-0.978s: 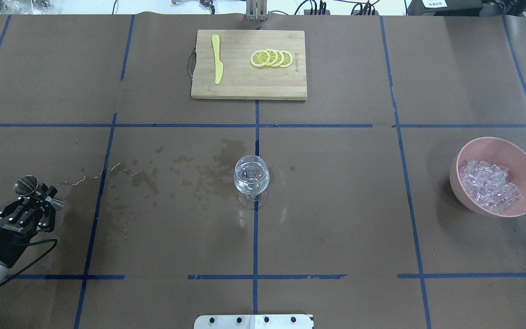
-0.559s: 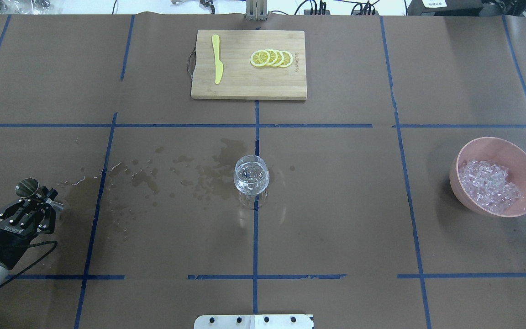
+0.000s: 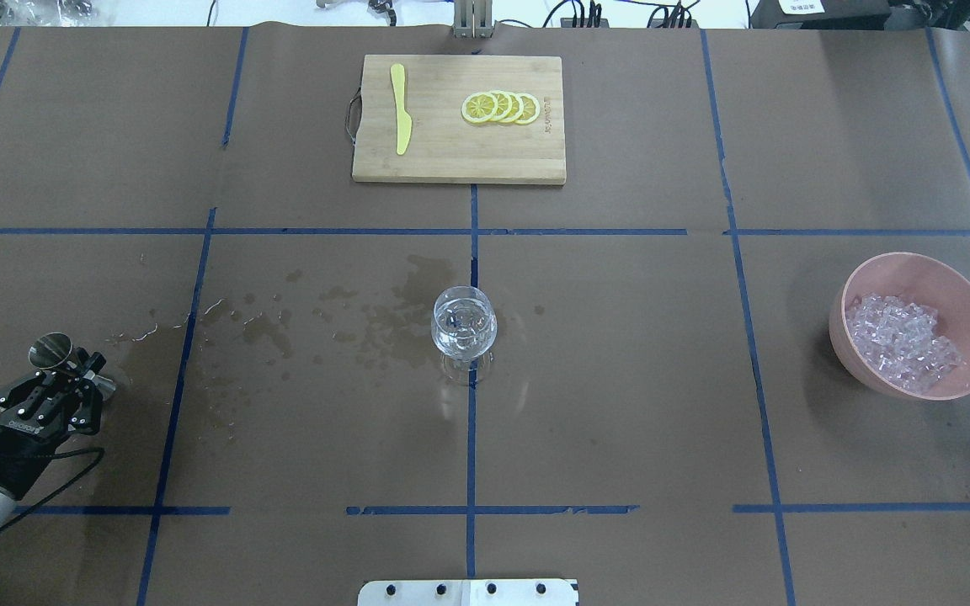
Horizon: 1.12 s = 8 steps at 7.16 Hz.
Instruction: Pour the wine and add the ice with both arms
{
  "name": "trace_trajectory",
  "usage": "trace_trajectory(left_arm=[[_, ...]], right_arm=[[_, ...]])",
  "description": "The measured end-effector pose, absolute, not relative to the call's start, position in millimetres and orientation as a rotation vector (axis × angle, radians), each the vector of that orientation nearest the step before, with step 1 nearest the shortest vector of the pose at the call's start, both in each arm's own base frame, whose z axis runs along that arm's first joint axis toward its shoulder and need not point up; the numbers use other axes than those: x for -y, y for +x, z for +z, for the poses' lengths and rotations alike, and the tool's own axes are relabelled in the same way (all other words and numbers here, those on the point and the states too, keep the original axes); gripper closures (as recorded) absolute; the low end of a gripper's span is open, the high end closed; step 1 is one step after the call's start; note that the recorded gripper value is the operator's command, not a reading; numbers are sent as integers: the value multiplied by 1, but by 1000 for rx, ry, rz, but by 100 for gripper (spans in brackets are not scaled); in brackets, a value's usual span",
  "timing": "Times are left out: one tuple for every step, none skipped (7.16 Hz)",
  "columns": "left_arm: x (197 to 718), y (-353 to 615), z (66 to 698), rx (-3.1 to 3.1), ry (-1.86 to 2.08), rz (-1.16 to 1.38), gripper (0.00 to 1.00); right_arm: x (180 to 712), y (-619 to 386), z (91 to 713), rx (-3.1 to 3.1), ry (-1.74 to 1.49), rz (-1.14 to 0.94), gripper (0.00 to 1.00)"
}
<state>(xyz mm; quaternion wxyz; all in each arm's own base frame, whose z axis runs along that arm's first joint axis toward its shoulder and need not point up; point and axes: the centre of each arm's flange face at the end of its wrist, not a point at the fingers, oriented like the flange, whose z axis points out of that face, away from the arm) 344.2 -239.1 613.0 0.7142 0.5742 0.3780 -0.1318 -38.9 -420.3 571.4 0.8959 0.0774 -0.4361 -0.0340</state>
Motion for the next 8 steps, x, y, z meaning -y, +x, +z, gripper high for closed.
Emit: trace_trajectory(left_arm=[[238, 345, 614, -838, 1270, -291, 84], [238, 345, 615, -838, 1269, -290, 81], [238, 345, 615, -839, 1269, -290, 79], [238, 345, 615, -839, 1268, -289, 79], [238, 345, 615, -839, 1268, -289, 77], [237, 346, 615, -840, 1267, -286, 76], [237, 346, 615, -843, 1264, -283, 76], [237, 346, 615, -844, 1263, -281, 75]], right_arm=[[420, -39, 571, 904, 160, -71, 0], [420, -39, 571, 904, 160, -72, 0], [420, -40, 572, 903, 159, -72, 0], [420, -40, 572, 903, 158, -72, 0], [420, -40, 573, 903, 157, -72, 0], [420, -40, 573, 903, 156, -72, 0], [420, -40, 573, 904, 156, -72, 0], [420, -40, 573, 904, 156, -72, 0]])
